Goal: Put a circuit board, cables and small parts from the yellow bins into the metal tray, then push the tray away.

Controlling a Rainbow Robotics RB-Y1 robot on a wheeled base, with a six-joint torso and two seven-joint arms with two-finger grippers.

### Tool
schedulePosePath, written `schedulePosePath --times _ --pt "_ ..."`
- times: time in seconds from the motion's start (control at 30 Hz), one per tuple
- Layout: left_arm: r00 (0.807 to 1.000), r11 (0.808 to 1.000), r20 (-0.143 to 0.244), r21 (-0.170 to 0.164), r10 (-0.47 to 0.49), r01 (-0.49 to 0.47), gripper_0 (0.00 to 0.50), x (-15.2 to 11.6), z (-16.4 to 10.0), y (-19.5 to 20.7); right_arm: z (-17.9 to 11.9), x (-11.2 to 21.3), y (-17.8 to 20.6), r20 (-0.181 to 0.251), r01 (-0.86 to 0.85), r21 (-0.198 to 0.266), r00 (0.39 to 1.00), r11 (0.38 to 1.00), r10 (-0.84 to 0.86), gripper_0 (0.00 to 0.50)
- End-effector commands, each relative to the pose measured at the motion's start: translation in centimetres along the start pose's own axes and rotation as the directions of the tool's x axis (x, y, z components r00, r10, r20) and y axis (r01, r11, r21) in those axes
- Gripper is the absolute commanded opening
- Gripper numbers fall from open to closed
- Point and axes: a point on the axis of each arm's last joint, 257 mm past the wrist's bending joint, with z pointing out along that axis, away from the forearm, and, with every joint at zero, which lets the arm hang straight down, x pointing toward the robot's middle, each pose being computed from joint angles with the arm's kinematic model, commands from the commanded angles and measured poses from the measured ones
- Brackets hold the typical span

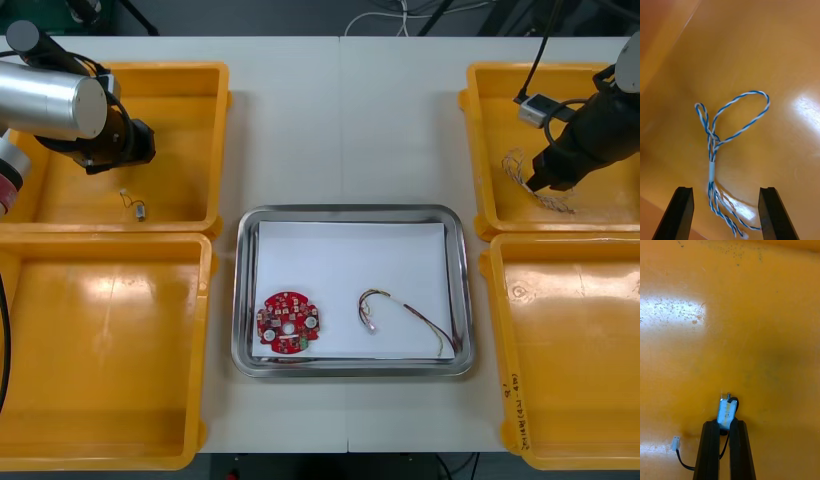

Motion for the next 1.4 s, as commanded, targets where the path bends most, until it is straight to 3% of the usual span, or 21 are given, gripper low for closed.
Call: schedulePosePath --times 0.03,0.2,0.57,0.9,1.4 --pt "0.995 0.995 -0.001 0.014 0.101 -0.101 0.0 0.2 0.0 -0.2 0.2 -1.5 0.8 0.05 0.001 -0.016 0.999 1.0 0.0 0.5" --pt "0.994 0.994 -0.02 0.003 0.105 -0.105 0.0 0.2 -0.5 0.4 0.6 -1.7 1.3 0.052 -0.002 -0.021 0.999 1.0 0.003 0.5" --pt "0.99 0.992 -0.063 -0.001 0.126 -0.126 0.0 -0.8 -4.0 0.6 2.0 -0.9 1.4 0.055 -0.007 -0.012 0.998 1.0 0.008 0.5" --pt "0.989 0.99 -0.043 -0.001 0.144 -0.144 0.0 -2.0 -5.4 0.7 2.6 -0.7 1.6 0.044 0.003 -0.002 0.999 1.0 -0.003 0.5" --pt "0.982 0.985 -0.089 -0.029 0.167 -0.17 0.0 -2.9 -9.8 0.7 3.2 -0.6 1.5 0.047 0.001 0.014 0.999 1.0 -0.002 0.5"
